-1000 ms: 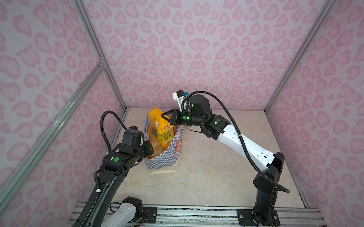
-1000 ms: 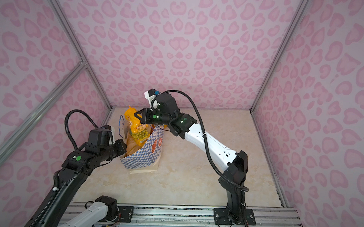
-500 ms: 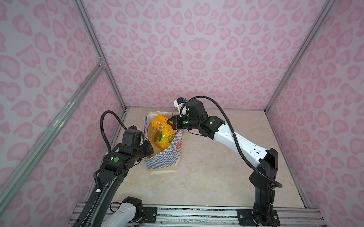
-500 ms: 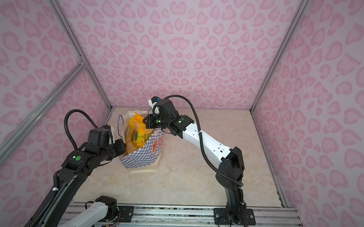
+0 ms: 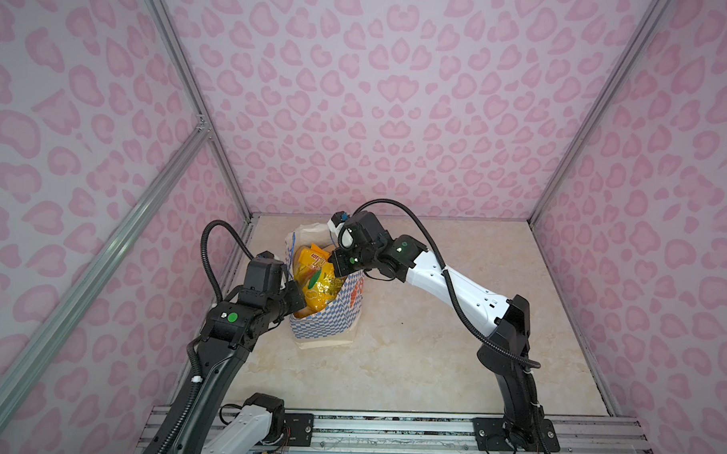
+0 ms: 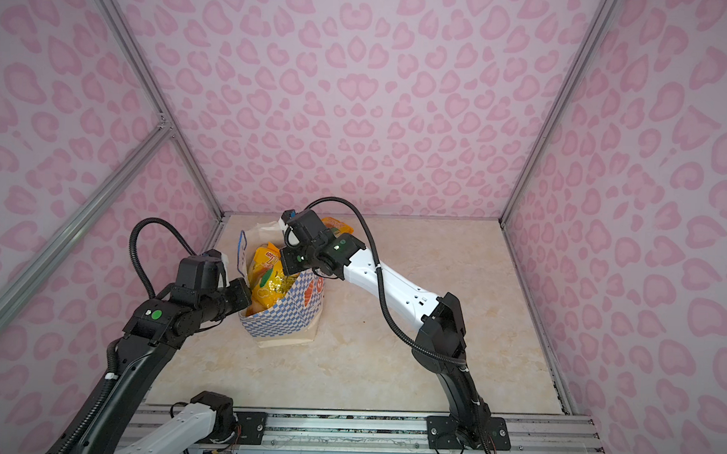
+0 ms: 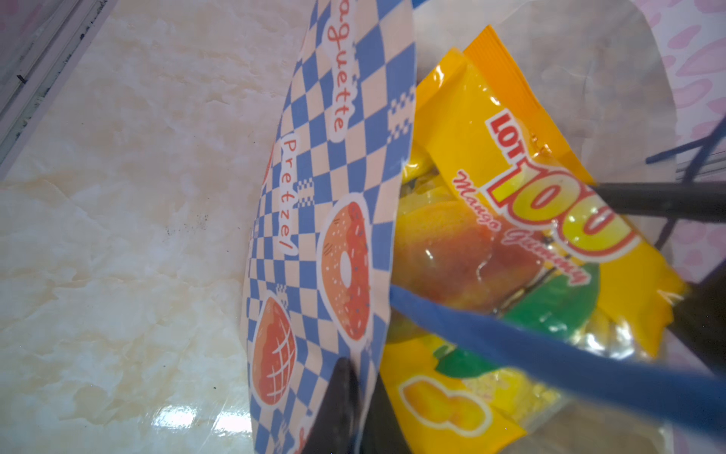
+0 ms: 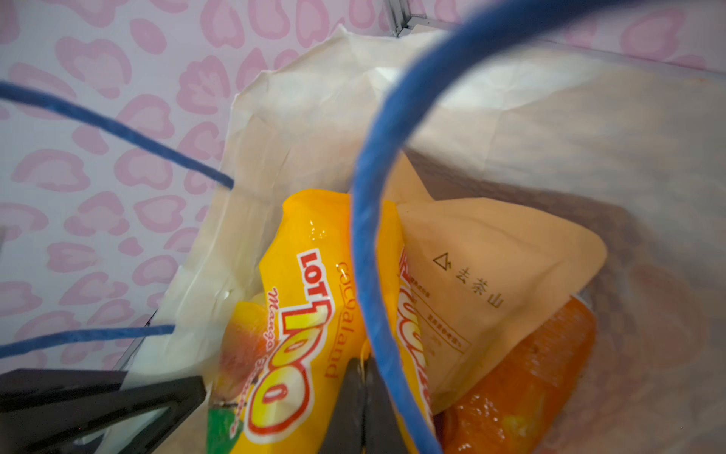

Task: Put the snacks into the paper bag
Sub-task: 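Lower the mango pack into the paper bag with the right gripper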

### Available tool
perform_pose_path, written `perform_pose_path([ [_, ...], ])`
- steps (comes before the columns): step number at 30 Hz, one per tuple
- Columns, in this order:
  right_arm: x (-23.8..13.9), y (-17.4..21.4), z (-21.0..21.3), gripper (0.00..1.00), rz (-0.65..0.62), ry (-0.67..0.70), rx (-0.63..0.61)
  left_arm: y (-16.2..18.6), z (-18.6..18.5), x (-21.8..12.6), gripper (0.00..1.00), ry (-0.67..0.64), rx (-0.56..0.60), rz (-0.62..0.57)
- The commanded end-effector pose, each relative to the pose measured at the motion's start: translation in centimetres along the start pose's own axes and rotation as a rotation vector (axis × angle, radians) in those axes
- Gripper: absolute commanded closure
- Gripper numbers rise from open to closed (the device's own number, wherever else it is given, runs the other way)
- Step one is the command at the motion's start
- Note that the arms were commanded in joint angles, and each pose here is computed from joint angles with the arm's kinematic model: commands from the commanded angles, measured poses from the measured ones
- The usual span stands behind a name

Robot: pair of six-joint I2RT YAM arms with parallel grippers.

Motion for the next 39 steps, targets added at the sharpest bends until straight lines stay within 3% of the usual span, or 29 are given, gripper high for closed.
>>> perform_pose_path([
  [1,-0.1,3.0,1.0,1.0,0.136,-0.052,-0.019,-0.6,-0.5,-0.3,0.89,0.024,0.007,-0.017],
  [7,0.1,4.9,0.8,1.0,0.18,-0.028,-0.051,-0.9,-0.6,-0.4,0.89,0.023,0.007,-0.026],
  [11,1.1,4.3,-1.2,0.97,0.193,-0.009,0.014,-1.0,-0.8,-0.6,0.89,0.031,0.003,-0.027],
  [13,0.4,3.0,-1.5,0.89,0.143,0.048,-0.008,-1.0,-0.7,-0.8,0.89,0.026,0.004,-0.029],
  [17,-2.7,0.4,-0.2,0.62,0.04,0.061,-0.061,-1.0,-0.4,-1.2,0.89,0.011,0.003,-0.043],
  [22,-6.8,-1.9,1.5,0.45,-0.071,0.026,-0.1,-0.8,-0.2,-1.2,0.88,0.004,0.0,-0.039],
  [26,-9.7,-3.1,1.6,0.28,-0.15,0.051,-0.104,-1.0,-0.1,-1.5,0.83,-0.003,-0.004,-0.047],
  [28,-10.1,-3.6,0.7,0.2,-0.178,0.087,-0.086,-1.1,-0.1,-1.7,0.77,-0.004,-0.006,-0.056],
  [32,-9.3,-4.3,-0.7,0.11,-0.174,0.054,-0.014,-1.3,0.1,-2.0,0.47,-0.028,-0.008,-0.064],
  [35,-8.2,-4.7,-0.1,0.1,-0.165,-0.006,0.005,-1.7,0.5,-2.5,0.27,-0.063,-0.013,-0.078],
  [39,-6.7,-5.6,0.7,0.11,-0.154,-0.118,0.05,-3.3,0.5,-4.5,0.08,-0.086,-0.006,-0.137],
])
Point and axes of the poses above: each gripper's point midway between its finger pads, its own x axis out along the fingers, its own z axis along the line the jaws close on, y = z × x, the point moved 4 cm from there along -x, back along the fingers, and after that the axes turned 6 degrees about x, right-handed, at the moved point
